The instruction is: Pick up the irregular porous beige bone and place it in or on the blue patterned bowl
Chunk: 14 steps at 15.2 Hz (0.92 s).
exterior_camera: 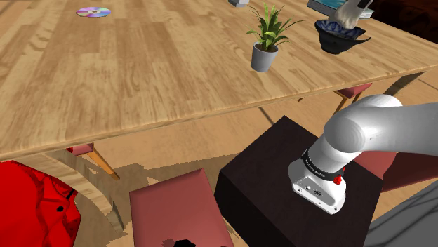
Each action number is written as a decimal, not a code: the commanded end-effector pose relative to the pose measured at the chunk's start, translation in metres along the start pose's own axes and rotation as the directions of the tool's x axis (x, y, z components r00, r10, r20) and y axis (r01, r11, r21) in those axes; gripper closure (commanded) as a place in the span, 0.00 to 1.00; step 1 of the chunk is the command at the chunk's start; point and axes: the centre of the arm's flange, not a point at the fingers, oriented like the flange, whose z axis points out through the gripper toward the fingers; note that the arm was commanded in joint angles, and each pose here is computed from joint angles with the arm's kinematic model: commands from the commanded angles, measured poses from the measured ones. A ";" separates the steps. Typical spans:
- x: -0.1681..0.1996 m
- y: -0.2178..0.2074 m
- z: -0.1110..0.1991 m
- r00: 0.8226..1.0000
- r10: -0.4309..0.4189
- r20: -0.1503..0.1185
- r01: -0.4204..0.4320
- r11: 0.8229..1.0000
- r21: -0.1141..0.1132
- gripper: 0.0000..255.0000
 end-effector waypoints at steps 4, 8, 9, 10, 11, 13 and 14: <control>-0.001 0.000 0.003 1.000 0.000 0.000 0.000 1.000 0.000 1.00; -0.001 0.000 0.003 1.000 0.000 0.000 0.000 1.000 0.000 0.00; -0.001 0.000 0.003 1.000 0.000 0.000 0.000 1.000 0.000 0.00; -0.001 0.000 0.003 1.000 0.000 0.000 0.000 1.000 0.000 0.00; -0.001 0.000 0.003 1.000 0.000 0.000 0.000 1.000 0.000 0.00; -0.001 0.000 0.003 1.000 0.000 0.000 0.000 1.000 0.000 0.00; -0.001 0.000 -0.010 1.000 0.000 0.000 0.000 1.000 0.000 0.00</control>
